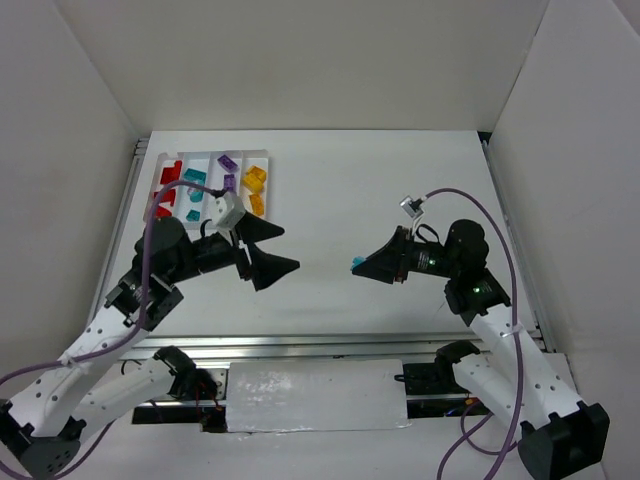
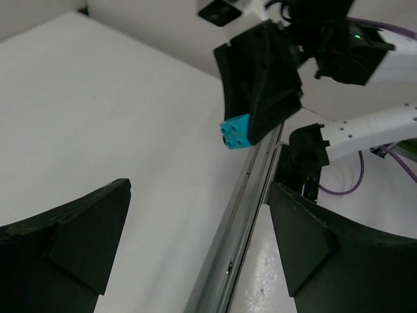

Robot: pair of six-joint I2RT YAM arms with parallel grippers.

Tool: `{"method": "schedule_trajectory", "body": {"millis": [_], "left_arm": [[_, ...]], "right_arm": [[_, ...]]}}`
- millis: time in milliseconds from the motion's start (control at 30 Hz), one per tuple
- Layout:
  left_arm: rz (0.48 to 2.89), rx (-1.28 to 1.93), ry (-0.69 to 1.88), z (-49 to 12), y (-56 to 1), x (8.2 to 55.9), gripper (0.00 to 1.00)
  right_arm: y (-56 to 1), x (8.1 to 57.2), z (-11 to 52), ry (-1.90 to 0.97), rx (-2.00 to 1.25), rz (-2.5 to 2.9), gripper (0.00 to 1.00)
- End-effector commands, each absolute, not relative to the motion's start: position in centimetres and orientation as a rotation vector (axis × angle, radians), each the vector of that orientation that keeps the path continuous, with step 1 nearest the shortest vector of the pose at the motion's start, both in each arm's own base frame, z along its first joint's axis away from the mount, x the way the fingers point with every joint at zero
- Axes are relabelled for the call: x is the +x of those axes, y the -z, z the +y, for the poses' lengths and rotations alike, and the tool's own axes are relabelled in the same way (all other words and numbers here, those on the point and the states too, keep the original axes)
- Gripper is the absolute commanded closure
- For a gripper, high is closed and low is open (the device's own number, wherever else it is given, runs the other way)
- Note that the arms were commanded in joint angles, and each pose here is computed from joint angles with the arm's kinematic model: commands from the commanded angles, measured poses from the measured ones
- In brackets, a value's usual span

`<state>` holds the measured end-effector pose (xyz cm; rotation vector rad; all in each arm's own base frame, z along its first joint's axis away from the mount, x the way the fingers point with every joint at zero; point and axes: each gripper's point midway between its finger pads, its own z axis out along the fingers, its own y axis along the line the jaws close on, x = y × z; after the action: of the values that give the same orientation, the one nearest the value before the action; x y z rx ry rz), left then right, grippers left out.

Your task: Sort the legos into containers by color

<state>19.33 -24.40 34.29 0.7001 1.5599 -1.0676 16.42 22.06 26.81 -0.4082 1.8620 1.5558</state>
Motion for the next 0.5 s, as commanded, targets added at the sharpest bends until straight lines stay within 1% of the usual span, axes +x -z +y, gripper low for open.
{"method": "schedule_trajectory", "body": {"millis": [0,67,100,133,267,333,367,467], "left_arm": [[1.213,0.852,1.012,-25.0,-39.0,16.9,0.01],[1.155,0.896,1.034,-25.6,-39.7,15.6,0.0],[1.137,0.917,1.037,-25.9,-39.8,15.5,0.0],[1.114,0.939,1.048,-26.3,-40.1,15.1,0.0],[0.995,1.042,1.128,-28.0,-41.4,12.7,0.0],[0.981,1.08,1.124,-29.1,-41.2,12.6,0.01],[0.971,1.109,1.138,-29.8,-41.4,11.8,0.01],[0.957,1.185,1.095,-31.5,-41.1,11.4,0.01]], "right_arm": [[-29.9,13.8,22.5,-1.729,-0.438,1.891,1.0],[-31.4,12.5,22.5,-1.872,-0.399,1.882,1.0],[-31.1,12.0,22.5,-1.932,-0.383,1.882,1.0],[-33.0,10.7,22.4,-2.015,-0.412,1.822,1.0],[-34.4,9.9,22.3,-2.071,-0.39,1.823,1.0],[-35.4,9.2,22.2,-2.092,-0.379,1.796,1.0],[-35.9,9.1,22.1,-2.103,-0.373,1.775,1.0],[-37.2,8.2,22.1,-2.188,-0.381,1.731,1.0]]}}
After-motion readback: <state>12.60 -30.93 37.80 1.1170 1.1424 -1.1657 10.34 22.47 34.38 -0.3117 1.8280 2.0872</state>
